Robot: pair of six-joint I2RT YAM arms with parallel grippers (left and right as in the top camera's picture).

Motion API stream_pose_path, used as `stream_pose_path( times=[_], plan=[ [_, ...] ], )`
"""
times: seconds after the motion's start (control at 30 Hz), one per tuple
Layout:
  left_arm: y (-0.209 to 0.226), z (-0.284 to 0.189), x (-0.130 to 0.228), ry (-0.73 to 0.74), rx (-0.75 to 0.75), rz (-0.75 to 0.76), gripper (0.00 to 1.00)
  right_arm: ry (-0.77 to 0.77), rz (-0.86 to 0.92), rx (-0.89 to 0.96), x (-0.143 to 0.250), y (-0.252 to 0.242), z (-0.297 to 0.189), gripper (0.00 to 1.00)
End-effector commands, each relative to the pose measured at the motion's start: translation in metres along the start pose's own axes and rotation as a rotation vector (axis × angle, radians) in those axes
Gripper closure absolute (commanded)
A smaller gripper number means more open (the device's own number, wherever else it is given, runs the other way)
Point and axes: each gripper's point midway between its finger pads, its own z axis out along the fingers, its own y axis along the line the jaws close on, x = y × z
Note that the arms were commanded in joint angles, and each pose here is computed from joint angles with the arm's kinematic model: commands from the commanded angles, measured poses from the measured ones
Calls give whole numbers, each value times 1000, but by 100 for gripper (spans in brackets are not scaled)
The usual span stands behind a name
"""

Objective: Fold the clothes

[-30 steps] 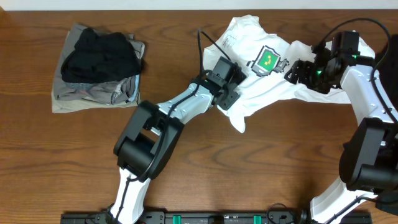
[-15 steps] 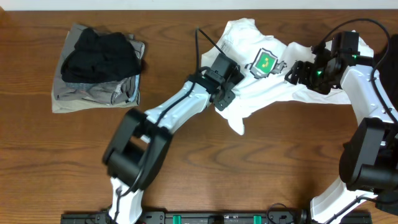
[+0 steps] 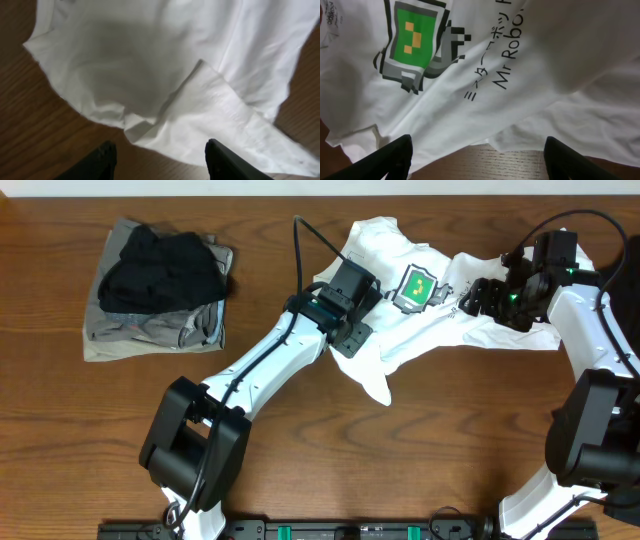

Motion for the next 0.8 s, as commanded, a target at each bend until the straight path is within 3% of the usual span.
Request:
stream_pose_path(
  times=[0.0, 0.2, 0.37, 0.57, 0.77],
  plan=[
    [-20, 9, -4, -24, 121, -25, 40, 6, -8, 2, 1, 2, 4, 18],
    [-32, 43, -22, -99, 195, -21, 38, 1, -10, 1, 0, 3, 4, 18],
    [-37, 76, -11, -63, 201, -20, 39, 1, -10, 0, 0, 3, 4, 18],
    [-30, 82, -7, -50, 161, -8, 39, 4, -9, 0, 1, 2, 4, 18],
    [-34, 81, -3, -32, 168, 2, 56, 5, -9, 1, 1, 2, 4, 18]
  ],
)
